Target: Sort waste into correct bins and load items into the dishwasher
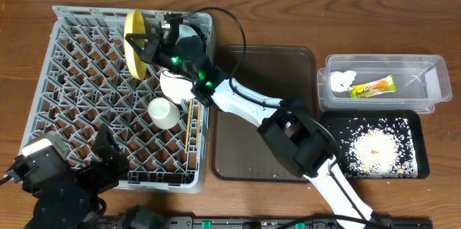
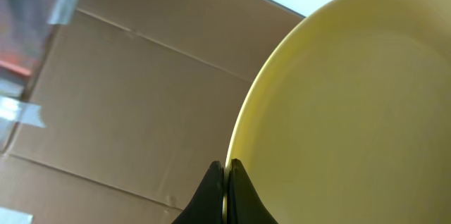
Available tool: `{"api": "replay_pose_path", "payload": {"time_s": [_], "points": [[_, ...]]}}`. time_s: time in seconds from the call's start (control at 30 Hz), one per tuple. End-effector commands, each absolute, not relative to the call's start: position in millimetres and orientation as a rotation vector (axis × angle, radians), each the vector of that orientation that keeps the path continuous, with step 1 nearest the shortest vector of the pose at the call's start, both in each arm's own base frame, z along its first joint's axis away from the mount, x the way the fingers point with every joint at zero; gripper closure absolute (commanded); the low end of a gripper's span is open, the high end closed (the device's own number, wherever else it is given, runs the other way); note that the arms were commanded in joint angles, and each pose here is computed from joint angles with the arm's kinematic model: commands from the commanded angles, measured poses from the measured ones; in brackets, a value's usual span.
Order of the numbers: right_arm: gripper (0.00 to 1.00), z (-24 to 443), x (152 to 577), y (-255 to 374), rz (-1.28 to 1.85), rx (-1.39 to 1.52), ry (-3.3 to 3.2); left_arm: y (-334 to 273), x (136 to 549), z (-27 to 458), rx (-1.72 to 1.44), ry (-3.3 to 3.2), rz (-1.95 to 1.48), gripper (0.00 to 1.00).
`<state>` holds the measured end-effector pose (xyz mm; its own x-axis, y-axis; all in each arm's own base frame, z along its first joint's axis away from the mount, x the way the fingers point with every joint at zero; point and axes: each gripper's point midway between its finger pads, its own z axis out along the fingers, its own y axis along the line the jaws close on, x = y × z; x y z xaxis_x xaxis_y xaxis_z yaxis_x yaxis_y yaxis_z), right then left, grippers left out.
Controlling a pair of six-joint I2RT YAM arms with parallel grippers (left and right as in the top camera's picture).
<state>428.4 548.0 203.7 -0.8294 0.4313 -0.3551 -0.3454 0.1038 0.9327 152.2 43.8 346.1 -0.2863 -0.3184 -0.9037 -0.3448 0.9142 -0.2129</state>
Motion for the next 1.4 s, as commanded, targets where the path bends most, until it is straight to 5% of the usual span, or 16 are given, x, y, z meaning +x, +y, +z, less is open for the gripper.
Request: {"api": "replay_pose_path", "payload": {"time_s": [0.0,0.07,0.17,0.37,0.83,1.13,1.37], "points": [[0.98,222.8,430.5,546.2,1.802,0.091,1.776,47.6,150.3,350.1,-0.51,1.871,0.033,0.02],[0.86,222.8,430.0,546.3,1.805,0.085,1.779,47.6,150.3,350.1,-0.51,1.871,0.033,0.02],[0.53,222.7,428.1,546.7,1.817,0.065,1.786,47.6,150.3,350.1,-0.51,1.871,0.033,0.02],[0.01,224.7,423.7,547.4,1.846,0.019,1.79,47.6,150.3,350.1,-0.51,1.871,0.033,0.02],[0.01,252.8,450.9,471.8,1.591,-0.144,2.026,47.6,150.3,350.1,-0.51,1.871,0.033,0.02],[0.01,282.8,446.3,306.7,0.893,-0.258,2.265,47.6,150.3,350.1,-0.51,1.871,0.033,0.02],[0.01,252.4,383.4,147.6,0.065,-0.419,2.589,47.6,150.3,350.1,-0.51,1.871,0.033,0.02]]}}
